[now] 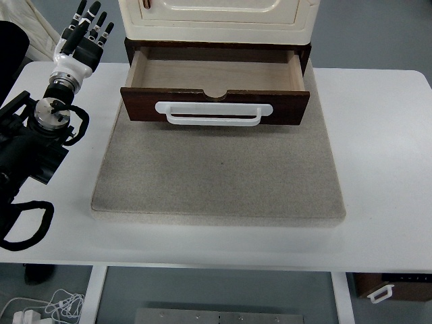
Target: Close the drawer under the combination cabinet
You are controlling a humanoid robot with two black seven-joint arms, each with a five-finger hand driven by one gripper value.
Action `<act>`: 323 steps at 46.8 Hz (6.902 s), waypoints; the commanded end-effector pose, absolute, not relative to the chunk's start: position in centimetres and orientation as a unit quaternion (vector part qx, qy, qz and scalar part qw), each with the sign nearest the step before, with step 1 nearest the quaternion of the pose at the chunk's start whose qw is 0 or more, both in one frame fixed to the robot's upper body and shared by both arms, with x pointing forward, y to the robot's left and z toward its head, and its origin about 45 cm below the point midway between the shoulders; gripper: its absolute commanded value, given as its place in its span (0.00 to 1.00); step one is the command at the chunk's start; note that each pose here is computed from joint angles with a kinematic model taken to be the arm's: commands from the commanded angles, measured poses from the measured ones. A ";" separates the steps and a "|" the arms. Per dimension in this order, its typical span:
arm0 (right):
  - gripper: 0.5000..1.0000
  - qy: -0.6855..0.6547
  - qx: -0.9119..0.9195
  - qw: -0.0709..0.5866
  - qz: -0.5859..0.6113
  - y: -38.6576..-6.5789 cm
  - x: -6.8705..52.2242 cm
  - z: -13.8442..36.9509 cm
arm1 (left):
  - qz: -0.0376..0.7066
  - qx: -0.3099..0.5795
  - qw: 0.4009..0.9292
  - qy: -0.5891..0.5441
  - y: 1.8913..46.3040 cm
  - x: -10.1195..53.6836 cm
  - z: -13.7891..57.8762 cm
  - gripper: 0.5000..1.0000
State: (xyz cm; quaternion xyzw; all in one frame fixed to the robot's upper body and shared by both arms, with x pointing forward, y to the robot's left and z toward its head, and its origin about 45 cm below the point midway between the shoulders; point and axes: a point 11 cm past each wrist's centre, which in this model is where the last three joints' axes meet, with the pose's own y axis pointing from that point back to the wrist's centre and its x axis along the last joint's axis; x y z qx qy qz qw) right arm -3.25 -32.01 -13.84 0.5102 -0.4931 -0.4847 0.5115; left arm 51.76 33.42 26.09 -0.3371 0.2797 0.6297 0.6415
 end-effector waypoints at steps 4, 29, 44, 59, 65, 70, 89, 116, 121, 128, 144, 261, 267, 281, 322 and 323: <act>0.90 -0.493 0.510 0.512 -0.485 -32.0 -3.3 -13.8 | 0.630 -0.339 0.640 0.281 33.5 51.8 26.1 1.00; 0.90 -0.493 0.510 0.512 -0.485 -32.0 -3.3 -13.8 | 0.620 -0.347 0.646 0.279 33.3 51.8 26.5 1.00; 0.90 -0.493 0.511 0.511 -0.485 -32.0 -3.3 -13.8 | 0.618 -0.348 0.648 0.277 33.2 51.9 26.8 1.00; 0.90 -0.493 0.511 0.511 -0.485 -32.0 -3.3 -13.8 | 0.623 -0.346 0.651 0.260 34.3 52.1 28.2 1.00; 0.90 -0.493 0.510 0.512 -0.485 -32.0 -3.3 -13.8 | 0.624 -0.352 0.653 0.244 35.4 52.3 29.7 1.00; 0.90 -0.493 0.510 0.512 -0.485 -32.0 -3.3 -13.8 | 0.620 -0.360 0.659 0.227 36.3 52.4 31.5 1.00; 0.90 -0.493 0.510 0.512 -0.485 -32.0 -3.3 -13.8 | 0.589 -0.393 0.694 0.131 38.8 52.5 42.6 1.00; 0.90 -0.493 0.510 0.512 -0.485 -32.0 -3.3 -13.8 | 0.498 -0.343 0.795 -0.044 32.1 47.6 56.6 1.00; 0.90 -0.493 0.510 0.512 -0.485 -32.0 -3.3 -13.8 | 0.479 -0.330 0.810 -0.067 29.9 46.7 57.4 1.00; 0.90 -0.493 0.510 0.512 -0.485 -32.0 -3.3 -13.8 | 0.450 -0.299 0.838 -0.082 25.9 45.3 57.0 1.00; 0.90 -0.493 0.510 0.512 -0.485 -32.0 -3.3 -13.8 | 0.379 -0.189 0.897 -0.130 17.4 41.8 52.8 1.00; 0.90 -0.493 0.510 0.512 -0.485 -32.0 -3.3 -13.8 | 0.074 0.471 0.854 -0.208 8.2 38.2 29.2 1.00; 0.90 -0.493 0.511 0.511 -0.485 -32.0 -3.3 -13.8 | 0.083 0.479 0.846 -0.220 8.5 38.8 29.2 1.00; 0.90 -0.493 0.510 0.512 -0.485 -32.0 -3.3 -13.8 | 0.102 0.487 0.840 -0.216 9.4 39.9 29.3 1.00; 0.90 -0.493 0.510 0.512 -0.485 -32.0 -3.3 -13.8 | 0.193 0.481 0.833 -0.193 12.3 44.0 31.0 1.00; 0.90 -0.493 0.510 0.512 -0.485 -32.0 -3.3 -13.8 | 0.197 0.481 0.832 -0.193 12.3 44.1 31.0 1.00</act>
